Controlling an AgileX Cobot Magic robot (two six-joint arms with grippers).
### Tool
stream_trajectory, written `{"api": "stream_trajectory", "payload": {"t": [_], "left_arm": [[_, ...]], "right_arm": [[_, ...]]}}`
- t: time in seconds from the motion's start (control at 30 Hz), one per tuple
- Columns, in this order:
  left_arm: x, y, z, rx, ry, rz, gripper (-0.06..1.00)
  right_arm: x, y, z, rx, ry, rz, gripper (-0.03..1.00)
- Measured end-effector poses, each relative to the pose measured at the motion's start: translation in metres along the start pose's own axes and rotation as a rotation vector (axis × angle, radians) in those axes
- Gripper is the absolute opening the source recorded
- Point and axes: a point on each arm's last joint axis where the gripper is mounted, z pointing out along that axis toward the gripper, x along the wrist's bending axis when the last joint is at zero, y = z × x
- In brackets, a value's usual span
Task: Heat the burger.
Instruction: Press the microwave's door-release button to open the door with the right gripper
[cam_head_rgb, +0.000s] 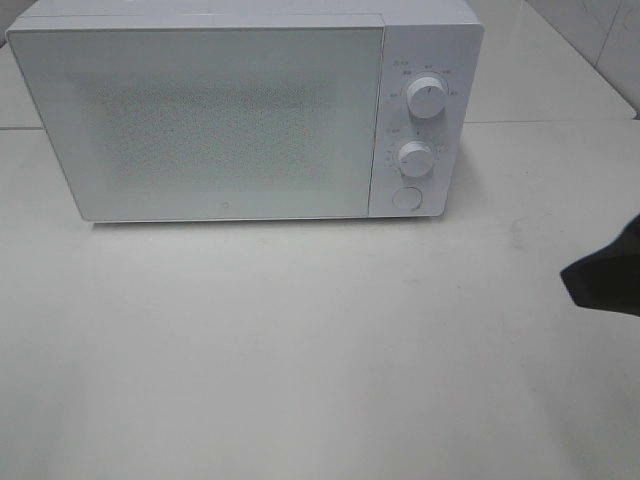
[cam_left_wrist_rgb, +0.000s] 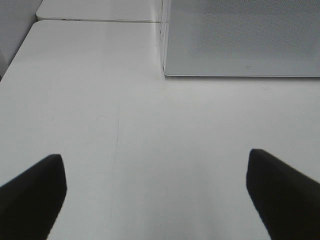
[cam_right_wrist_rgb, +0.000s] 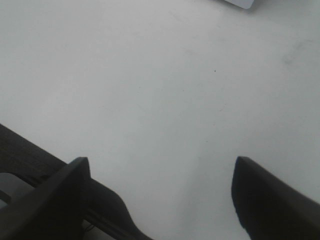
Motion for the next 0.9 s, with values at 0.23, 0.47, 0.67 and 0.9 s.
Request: {"api": "stream_trajectory", "payload": {"t": [0.23,0.47,0.67,0.9], "left_arm": [[0.0,0.0,0.0,0.0,0.0,0.0,0.89],[0.0,0.0,0.0,0.0,0.0,0.0,0.89],[0.0,0.0,0.0,0.0,0.0,0.0,0.89],[0.0,0.0,0.0,0.0,0.0,0.0,0.89]], "right_arm": [[-0.016,-0.031,-0.016,-0.01,-0.062,0.079,0.75],[-0.03,-0.069,-0.043,-0.113,-0.167,0.226,0.75],[-0.029,-0.097,-0.059,-0.251,-0.218,0.286,0.75],[-0.025,-0.122,-0.063,-0.375,-0.264,0.324,0.75]]}}
